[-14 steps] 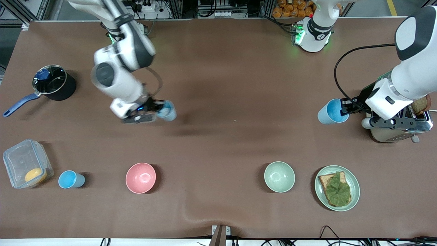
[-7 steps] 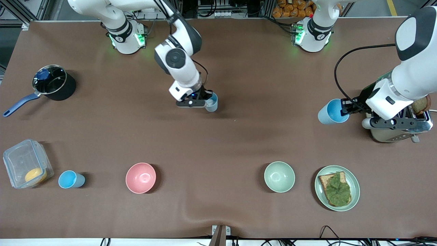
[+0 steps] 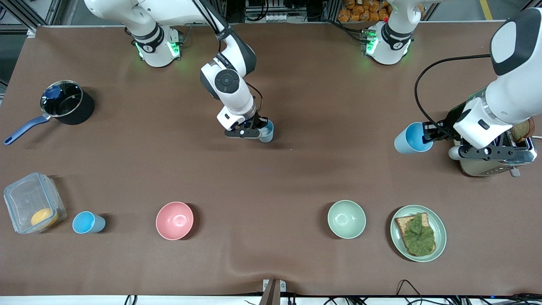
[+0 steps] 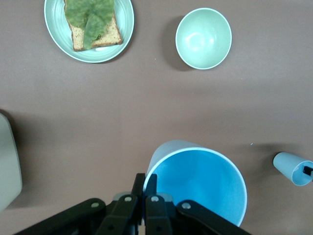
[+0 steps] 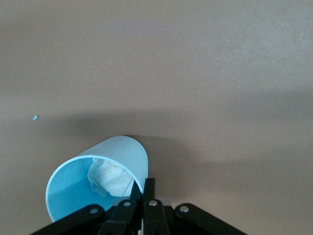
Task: Stack blue cups with both arms
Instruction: 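Carry the blue cup with the right gripper to the table center, then release the cup with the right gripper while the left gripper lifts its cup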
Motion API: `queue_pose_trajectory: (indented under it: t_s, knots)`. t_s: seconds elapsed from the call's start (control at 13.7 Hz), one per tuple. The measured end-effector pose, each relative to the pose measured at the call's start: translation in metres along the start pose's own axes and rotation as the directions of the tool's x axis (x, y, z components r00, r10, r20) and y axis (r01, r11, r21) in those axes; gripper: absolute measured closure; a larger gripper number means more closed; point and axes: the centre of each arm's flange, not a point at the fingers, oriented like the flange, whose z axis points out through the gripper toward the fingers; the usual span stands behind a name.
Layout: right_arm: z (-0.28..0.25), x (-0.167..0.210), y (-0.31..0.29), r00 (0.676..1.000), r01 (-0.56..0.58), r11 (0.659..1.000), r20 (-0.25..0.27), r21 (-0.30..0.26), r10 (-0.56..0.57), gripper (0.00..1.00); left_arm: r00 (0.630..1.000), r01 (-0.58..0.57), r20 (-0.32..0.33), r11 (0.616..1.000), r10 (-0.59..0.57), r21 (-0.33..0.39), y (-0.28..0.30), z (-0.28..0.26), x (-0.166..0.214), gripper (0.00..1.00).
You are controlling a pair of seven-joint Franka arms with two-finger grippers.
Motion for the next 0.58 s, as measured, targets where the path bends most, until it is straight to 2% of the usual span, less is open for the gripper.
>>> queue_pose_trajectory:
  t_s: [0.15, 0.22, 0.37, 0.58]
  knots:
    - [-0.001, 0.004, 0.003, 1.0, -0.008, 1.0, 0.0, -0.004, 0.008, 0.98, 1.0, 0.0, 0.005, 1.0, 0.0, 0.001, 0.0, 0.0, -0.001, 0.97]
    - [-0.004, 0.007, 0.004, 1.0, -0.015, 1.0, 0.007, -0.01, 0.015, 0.95, 1.0, -0.001, 0.006, 1.0, 0.001, 0.001, 0.0, 0.001, -0.001, 0.97]
    - [-0.025, 0.023, 0.005, 0.998, -0.035, 0.998, 0.053, -0.045, 0.037, 0.76, 1.0, -0.008, 0.009, 1.0, 0.008, 0.001, 0.004, 0.001, -0.002, 0.97]
    - [-0.092, 0.062, 0.01, 0.989, -0.078, 0.993, 0.119, -0.087, 0.088, 0.44, 0.999, -0.051, 0.014, 0.999, 0.051, -0.001, 0.032, 0.004, -0.007, 0.97]
